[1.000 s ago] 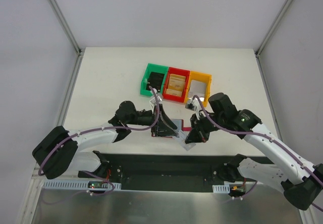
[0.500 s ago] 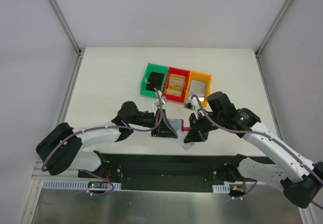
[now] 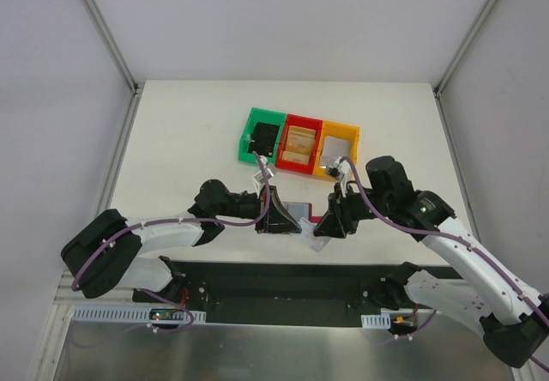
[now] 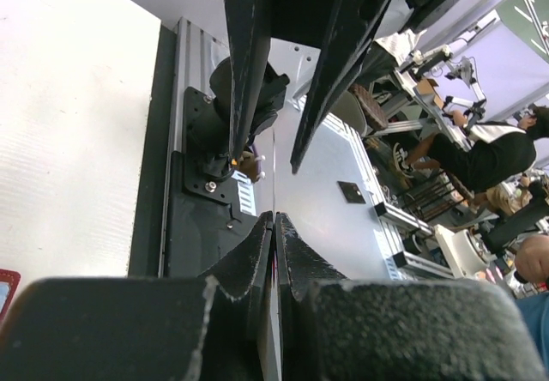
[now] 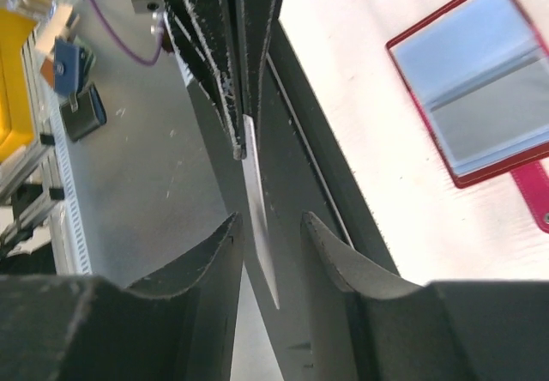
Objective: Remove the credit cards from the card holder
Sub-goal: Place the credit card in the storage box.
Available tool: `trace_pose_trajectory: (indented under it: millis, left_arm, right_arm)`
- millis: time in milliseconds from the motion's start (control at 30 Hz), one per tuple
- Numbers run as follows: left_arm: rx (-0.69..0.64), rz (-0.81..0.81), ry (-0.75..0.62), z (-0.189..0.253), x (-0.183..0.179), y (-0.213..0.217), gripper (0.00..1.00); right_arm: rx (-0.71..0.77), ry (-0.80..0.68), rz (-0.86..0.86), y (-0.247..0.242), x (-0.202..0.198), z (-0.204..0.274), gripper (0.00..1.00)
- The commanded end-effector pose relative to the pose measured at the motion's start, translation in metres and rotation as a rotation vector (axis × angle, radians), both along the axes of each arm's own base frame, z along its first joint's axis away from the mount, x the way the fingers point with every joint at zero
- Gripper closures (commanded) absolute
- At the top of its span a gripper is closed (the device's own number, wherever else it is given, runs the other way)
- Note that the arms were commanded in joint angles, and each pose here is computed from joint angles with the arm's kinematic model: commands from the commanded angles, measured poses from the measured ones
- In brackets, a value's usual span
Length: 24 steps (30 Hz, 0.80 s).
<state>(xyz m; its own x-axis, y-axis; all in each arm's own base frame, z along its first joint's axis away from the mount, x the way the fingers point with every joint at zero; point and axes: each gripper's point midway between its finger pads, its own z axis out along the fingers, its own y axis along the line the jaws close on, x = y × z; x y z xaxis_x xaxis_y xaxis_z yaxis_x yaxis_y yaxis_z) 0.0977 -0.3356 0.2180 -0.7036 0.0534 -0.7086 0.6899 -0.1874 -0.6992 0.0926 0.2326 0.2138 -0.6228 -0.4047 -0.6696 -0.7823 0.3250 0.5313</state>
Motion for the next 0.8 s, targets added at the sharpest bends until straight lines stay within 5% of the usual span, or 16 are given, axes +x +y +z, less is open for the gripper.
trace_pose_trajectory:
  millis: [0, 333, 767]
  left_arm:
    - [-0.101, 0.037, -0.067, 0.0214, -0.0008, 0.0012, 1.0]
    - [-0.132, 0.063, -0.075, 0.0251, 0.0002, 0.0042, 1.0]
    - [-0.127, 0.088, -0.087, 0.0235, 0.0034, 0.0067, 1.0]
  right_arm:
    - [0.128, -0.038, -0.08, 0.0032, 0.0143, 0.0198, 0.66]
    - [0.171, 0.012, -0.061, 0.0077, 0.0116, 0.0188, 0.77]
    - [0.165, 0.003, -0.062, 0.0026, 0.0095, 0.0191, 0.77]
